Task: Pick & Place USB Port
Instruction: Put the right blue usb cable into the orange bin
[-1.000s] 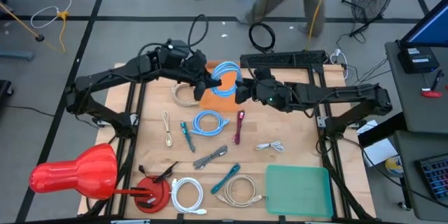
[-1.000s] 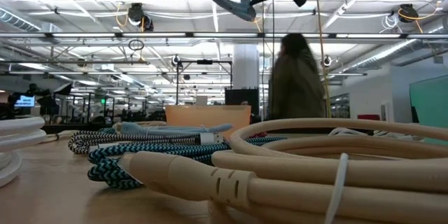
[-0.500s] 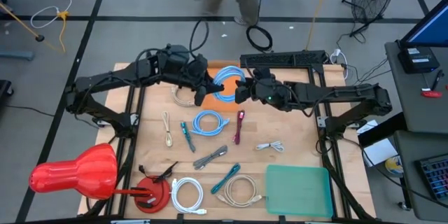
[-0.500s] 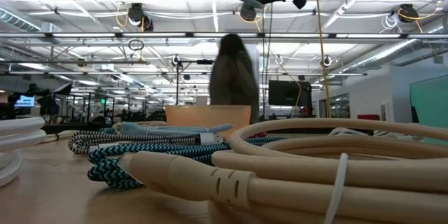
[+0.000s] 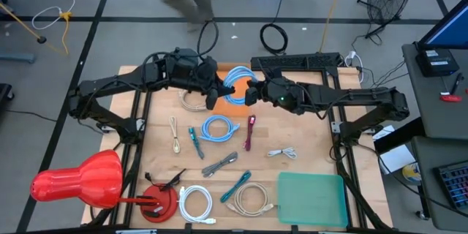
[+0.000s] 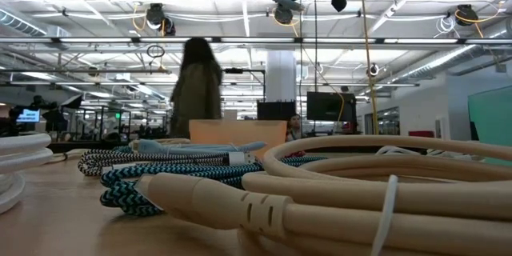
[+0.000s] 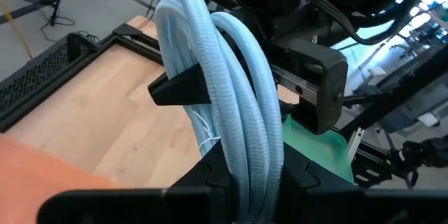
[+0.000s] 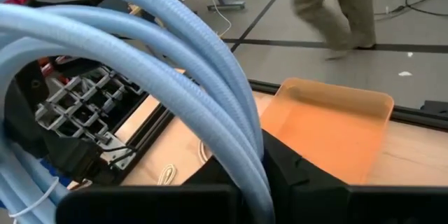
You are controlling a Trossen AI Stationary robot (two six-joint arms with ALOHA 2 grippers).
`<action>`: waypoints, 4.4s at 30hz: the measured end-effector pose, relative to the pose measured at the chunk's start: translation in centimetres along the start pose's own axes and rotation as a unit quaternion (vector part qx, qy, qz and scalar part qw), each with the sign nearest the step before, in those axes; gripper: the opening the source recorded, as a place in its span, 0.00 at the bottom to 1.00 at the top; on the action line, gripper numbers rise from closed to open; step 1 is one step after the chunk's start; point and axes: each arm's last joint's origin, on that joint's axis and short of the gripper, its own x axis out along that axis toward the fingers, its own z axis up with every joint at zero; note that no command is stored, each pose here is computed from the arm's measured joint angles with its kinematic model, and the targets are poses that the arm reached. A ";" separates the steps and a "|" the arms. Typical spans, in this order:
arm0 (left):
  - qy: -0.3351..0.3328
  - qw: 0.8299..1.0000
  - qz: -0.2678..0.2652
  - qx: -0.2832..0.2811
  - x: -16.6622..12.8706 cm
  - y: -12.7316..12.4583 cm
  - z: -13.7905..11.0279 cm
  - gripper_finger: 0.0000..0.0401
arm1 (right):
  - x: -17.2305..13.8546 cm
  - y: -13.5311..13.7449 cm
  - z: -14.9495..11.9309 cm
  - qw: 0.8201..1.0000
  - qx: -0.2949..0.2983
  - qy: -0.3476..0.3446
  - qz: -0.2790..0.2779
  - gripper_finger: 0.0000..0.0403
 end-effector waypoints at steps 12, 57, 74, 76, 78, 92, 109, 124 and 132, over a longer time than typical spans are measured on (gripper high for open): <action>0.014 0.985 0.169 -0.042 -4.1 2.4 -0.3 0.42 | 1.6 -3.2 0.4 0.993 0.058 0.096 -0.045 0.02; 0.112 0.954 0.278 -0.014 -5.1 0.7 -3.5 0.26 | 19.7 -4.4 -3.4 0.931 0.006 0.317 -0.180 0.02; 0.114 0.955 0.273 -0.004 -5.1 0.0 -3.7 0.26 | 20.0 -5.3 -6.6 0.923 0.021 0.334 -0.191 0.02; 0.113 0.956 0.272 -0.004 -5.2 0.0 -3.7 0.26 | 20.1 -5.6 -7.2 0.922 0.026 0.337 -0.189 0.02; 0.113 0.956 0.272 -0.002 -5.3 0.0 -3.7 0.26 | 20.2 -5.8 -7.8 0.921 0.031 0.338 -0.193 0.02; 0.117 0.955 0.272 0.006 -5.3 0.0 -3.7 0.26 | 20.3 -6.1 -8.6 0.920 0.032 0.347 -0.180 0.08; 0.116 0.954 0.276 0.008 -5.3 0.0 -3.7 0.26 | 20.8 -6.4 -7.5 0.927 0.025 0.335 -0.168 0.25; 0.118 0.954 0.277 0.008 -5.3 0.0 -3.7 0.26 | 20.4 -6.2 -6.0 0.933 0.010 0.327 -0.152 0.25; 0.121 0.953 0.277 0.009 -5.4 0.0 -3.8 0.26 | 17.8 -4.2 -0.2 0.970 0.033 0.239 -0.040 0.23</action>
